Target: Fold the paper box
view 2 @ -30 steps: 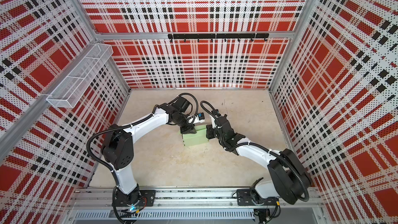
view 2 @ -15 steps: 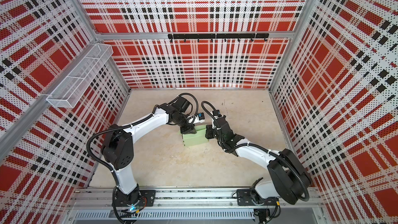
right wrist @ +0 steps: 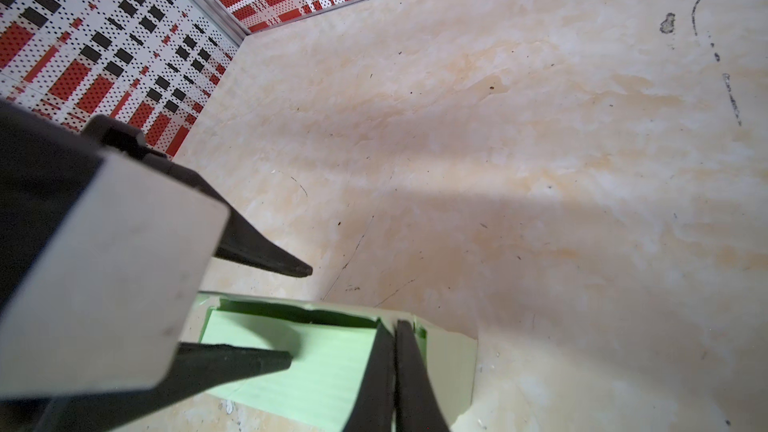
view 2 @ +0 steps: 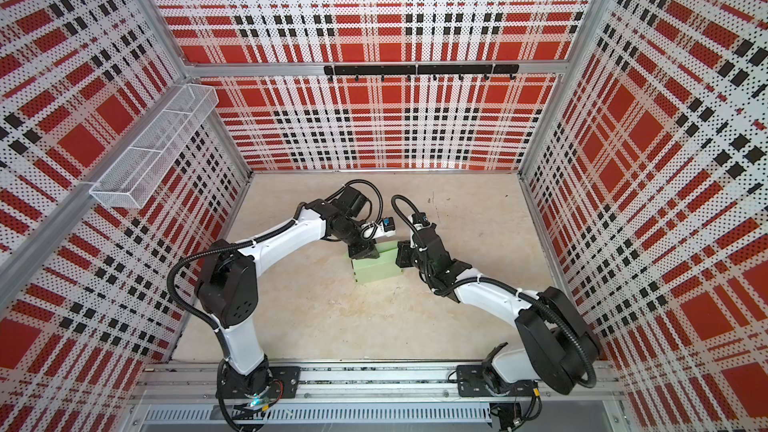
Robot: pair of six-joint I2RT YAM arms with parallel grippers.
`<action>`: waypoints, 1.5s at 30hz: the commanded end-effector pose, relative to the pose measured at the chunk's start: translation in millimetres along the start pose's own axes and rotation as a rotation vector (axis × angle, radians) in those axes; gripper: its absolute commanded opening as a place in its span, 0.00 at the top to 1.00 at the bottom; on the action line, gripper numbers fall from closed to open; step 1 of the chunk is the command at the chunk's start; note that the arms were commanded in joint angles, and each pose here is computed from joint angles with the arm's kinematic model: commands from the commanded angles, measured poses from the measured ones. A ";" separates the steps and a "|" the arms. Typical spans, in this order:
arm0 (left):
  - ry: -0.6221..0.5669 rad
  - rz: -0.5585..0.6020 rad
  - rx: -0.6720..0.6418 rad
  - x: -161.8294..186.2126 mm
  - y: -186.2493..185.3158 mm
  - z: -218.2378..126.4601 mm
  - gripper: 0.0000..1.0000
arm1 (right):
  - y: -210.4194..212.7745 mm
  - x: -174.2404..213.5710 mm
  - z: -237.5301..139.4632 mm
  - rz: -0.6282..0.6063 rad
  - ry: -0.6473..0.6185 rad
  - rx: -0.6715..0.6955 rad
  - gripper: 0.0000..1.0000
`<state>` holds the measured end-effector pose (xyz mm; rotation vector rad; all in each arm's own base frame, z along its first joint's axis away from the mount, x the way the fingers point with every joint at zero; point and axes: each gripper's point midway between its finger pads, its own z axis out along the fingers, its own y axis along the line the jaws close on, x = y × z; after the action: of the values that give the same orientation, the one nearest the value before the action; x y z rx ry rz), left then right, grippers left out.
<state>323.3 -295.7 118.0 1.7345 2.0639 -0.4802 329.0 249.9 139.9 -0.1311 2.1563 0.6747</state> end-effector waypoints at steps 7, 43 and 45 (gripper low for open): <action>-0.038 -0.029 0.040 -8.5 -9.1 -4.8 0.49 | -35.4 45.9 2.6 -0.008 0.076 0.111 1.00; -0.193 -0.278 -0.108 2.4 2.7 -122.0 0.37 | -23.7 41.7 9.0 -0.015 0.044 0.167 1.00; -0.207 -0.339 -0.119 14.7 6.8 -121.7 0.37 | -22.2 40.1 9.0 -0.018 0.037 0.169 1.00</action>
<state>321.4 -237.0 217.5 1.3075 2.1319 -0.5927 317.7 243.1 102.2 -0.0847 2.2077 0.5272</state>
